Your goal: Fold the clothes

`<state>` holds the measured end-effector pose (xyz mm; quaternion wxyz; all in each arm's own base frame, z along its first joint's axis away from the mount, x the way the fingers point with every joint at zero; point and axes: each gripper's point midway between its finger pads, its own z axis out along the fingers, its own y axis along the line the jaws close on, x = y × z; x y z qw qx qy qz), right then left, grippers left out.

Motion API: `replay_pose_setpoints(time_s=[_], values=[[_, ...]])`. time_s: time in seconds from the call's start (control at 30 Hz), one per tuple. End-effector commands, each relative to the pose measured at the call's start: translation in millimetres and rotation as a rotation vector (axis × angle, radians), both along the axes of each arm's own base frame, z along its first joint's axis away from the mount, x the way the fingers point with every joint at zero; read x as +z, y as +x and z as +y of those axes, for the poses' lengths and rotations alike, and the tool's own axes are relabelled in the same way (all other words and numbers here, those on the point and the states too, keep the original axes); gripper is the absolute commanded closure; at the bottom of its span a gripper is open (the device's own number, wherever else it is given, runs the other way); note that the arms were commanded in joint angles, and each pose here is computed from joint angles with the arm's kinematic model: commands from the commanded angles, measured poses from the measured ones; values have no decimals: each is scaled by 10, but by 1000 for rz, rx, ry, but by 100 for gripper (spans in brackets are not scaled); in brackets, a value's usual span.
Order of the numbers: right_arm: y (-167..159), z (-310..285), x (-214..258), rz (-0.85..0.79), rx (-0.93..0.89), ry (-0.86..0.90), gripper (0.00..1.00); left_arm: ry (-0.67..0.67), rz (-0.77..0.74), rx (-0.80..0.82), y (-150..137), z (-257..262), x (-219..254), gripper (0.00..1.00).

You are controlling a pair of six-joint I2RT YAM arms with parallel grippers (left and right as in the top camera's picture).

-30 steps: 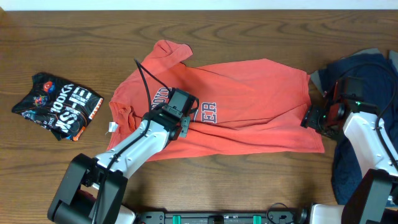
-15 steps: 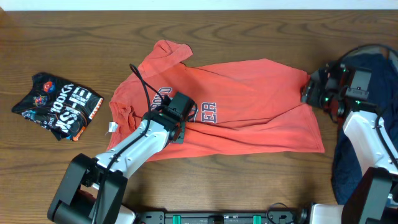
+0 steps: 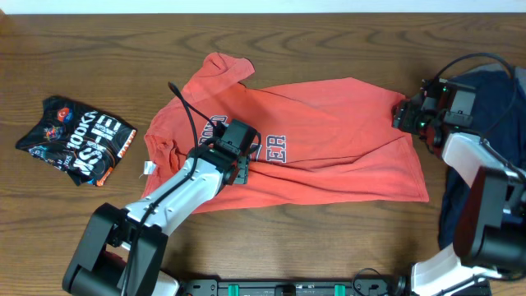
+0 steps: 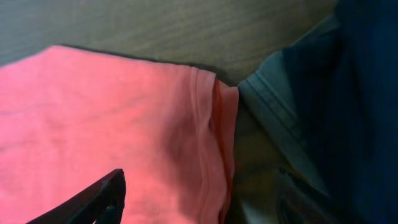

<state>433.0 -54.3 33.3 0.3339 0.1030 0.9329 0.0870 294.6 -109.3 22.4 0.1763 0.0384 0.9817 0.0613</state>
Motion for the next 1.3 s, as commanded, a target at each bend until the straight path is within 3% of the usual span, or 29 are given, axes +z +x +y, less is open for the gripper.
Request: replay_pose_setpoints(time_s=[0.0, 0.23, 0.47, 0.53, 0.63, 0.77, 0.93, 1.07, 1.27], values=[[209, 74, -29, -12, 17, 14, 27, -19, -52, 14, 127, -18, 162, 26], [540, 146, -132, 8, 50, 72, 27, -43, -96, 39, 282, -8, 317, 25], [674, 225, -225, 82, 64, 94, 30, -214, -145, 99, 707, 152, 665, 25], [668, 224, -246, 103, 45, 109, 37, -237, -194, 110, 893, 278, 828, 25], [635, 220, -265, 126, 18, 132, 69, -253, -276, 110, 1173, 448, 1062, 25], [551, 278, -311, 168, 22, 148, 75, -238, -334, 117, 1501, 619, 1192, 25], [448, 330, -367, 218, 26, 156, 87, -179, -300, 27, 1832, 592, 986, 21], [360, 341, -408, 259, 23, 163, 86, -156, -258, -4, 2052, 561, 705, 20], [290, 351, -438, 291, 21, 168, 76, -83, -244, -154, 2260, 396, 354, 20]])
